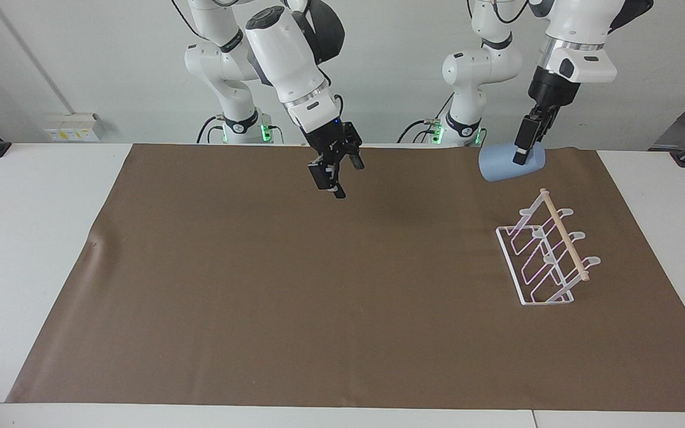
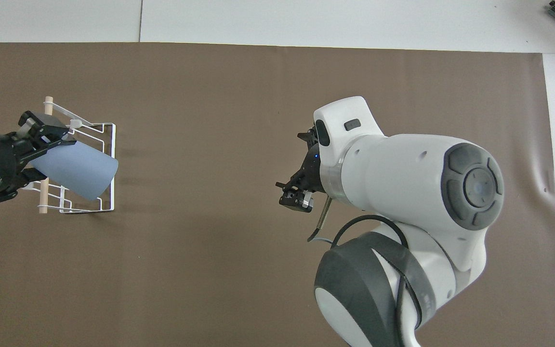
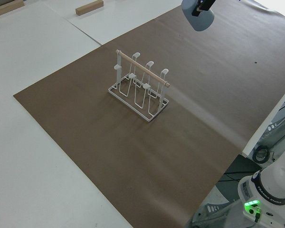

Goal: Hang cup on cup holder
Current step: 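Open the right gripper and withdraw it while the left gripper holds the cup, then lower the cup onto the rack hook with the left gripper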

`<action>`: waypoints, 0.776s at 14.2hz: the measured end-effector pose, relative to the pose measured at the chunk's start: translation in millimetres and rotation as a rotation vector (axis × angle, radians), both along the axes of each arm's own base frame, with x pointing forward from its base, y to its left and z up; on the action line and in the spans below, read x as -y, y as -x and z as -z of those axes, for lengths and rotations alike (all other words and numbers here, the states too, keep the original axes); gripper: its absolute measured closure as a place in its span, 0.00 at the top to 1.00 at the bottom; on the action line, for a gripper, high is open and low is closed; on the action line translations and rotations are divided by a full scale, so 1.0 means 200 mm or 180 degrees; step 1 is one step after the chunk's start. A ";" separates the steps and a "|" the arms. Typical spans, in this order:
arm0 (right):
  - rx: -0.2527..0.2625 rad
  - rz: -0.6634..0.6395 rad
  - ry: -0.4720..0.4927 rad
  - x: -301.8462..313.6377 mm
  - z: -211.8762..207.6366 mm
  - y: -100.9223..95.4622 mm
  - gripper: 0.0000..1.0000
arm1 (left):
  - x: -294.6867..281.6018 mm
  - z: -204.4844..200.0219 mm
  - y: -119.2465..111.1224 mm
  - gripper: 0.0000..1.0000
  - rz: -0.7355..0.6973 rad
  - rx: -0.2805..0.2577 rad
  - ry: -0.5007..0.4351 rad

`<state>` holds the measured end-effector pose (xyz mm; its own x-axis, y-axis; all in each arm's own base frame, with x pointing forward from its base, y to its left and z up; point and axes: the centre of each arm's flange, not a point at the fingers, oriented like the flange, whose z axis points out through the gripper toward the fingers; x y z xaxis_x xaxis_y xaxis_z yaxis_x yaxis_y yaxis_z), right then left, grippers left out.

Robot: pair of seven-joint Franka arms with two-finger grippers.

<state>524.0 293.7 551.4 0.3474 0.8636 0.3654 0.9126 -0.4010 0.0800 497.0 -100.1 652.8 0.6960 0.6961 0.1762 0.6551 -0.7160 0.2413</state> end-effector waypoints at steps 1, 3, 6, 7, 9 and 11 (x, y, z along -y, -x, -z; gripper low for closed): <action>-0.0058 -0.0038 0.0283 0.06 0.01 0.00 1.00 | -0.05 0.01 -0.03 0.72 0.0003 0.0093 -0.0047; -0.0236 0.0017 0.0637 0.22 0.03 -0.02 1.00 | -0.12 0.07 -0.09 0.72 -0.0007 0.0234 -0.0197; -0.0499 0.0364 0.0825 0.57 0.04 -0.10 1.00 | -0.18 0.15 -0.20 0.72 0.0036 0.0403 -0.0452; -0.0581 0.0508 0.0839 0.70 0.05 -0.13 1.00 | -0.19 0.16 -0.22 0.72 0.0046 0.0446 -0.0517; -0.0782 0.0936 0.0838 0.96 0.06 -0.16 1.00 | -0.22 0.18 -0.26 0.72 0.0056 0.0526 -0.0589; -0.0997 0.1570 0.0873 1.09 0.05 -0.15 1.00 | -0.24 0.21 -0.30 0.72 0.0073 0.0575 -0.0627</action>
